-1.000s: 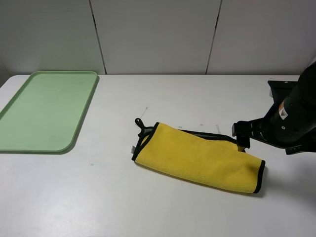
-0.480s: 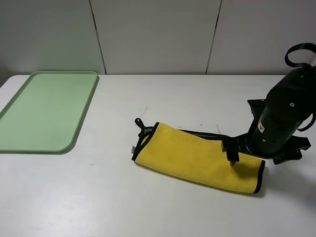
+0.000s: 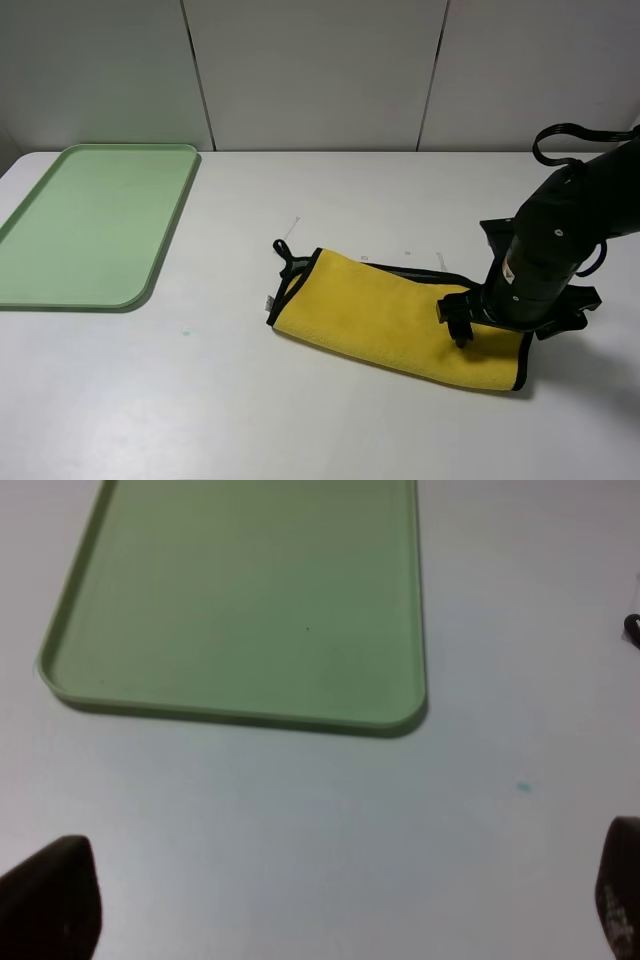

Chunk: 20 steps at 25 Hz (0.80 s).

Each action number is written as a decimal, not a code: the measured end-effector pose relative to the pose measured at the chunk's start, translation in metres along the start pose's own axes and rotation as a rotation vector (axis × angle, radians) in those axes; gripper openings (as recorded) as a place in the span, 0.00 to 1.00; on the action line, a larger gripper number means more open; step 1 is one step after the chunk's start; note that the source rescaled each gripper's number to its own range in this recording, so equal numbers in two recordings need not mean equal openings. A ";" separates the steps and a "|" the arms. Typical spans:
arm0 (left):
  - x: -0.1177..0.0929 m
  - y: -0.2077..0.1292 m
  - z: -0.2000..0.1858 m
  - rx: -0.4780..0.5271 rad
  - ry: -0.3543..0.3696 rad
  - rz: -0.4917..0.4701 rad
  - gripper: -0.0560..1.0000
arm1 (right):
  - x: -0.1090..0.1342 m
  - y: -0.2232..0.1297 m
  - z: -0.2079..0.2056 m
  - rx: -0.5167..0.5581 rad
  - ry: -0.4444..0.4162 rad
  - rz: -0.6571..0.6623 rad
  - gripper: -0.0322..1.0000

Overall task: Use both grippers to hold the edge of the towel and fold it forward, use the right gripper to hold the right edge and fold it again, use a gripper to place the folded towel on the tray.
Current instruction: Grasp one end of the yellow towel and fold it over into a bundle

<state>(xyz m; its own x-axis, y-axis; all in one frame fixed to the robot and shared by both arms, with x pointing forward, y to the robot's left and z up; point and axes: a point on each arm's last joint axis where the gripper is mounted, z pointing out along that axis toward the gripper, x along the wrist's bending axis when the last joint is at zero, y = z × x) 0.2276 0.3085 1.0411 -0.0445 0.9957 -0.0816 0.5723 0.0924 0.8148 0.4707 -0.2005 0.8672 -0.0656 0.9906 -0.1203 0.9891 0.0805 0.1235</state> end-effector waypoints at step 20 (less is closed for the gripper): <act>0.000 0.000 0.000 0.000 0.000 0.000 1.00 | 0.011 0.007 0.005 -0.058 0.080 0.015 0.16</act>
<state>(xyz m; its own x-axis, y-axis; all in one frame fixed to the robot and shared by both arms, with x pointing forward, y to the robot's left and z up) 0.2276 0.3085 1.0411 -0.0445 0.9957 -0.0816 0.5723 0.0924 0.8148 0.4772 -0.1896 0.8613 -0.0633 0.9972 -0.0396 0.9808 0.0694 0.1820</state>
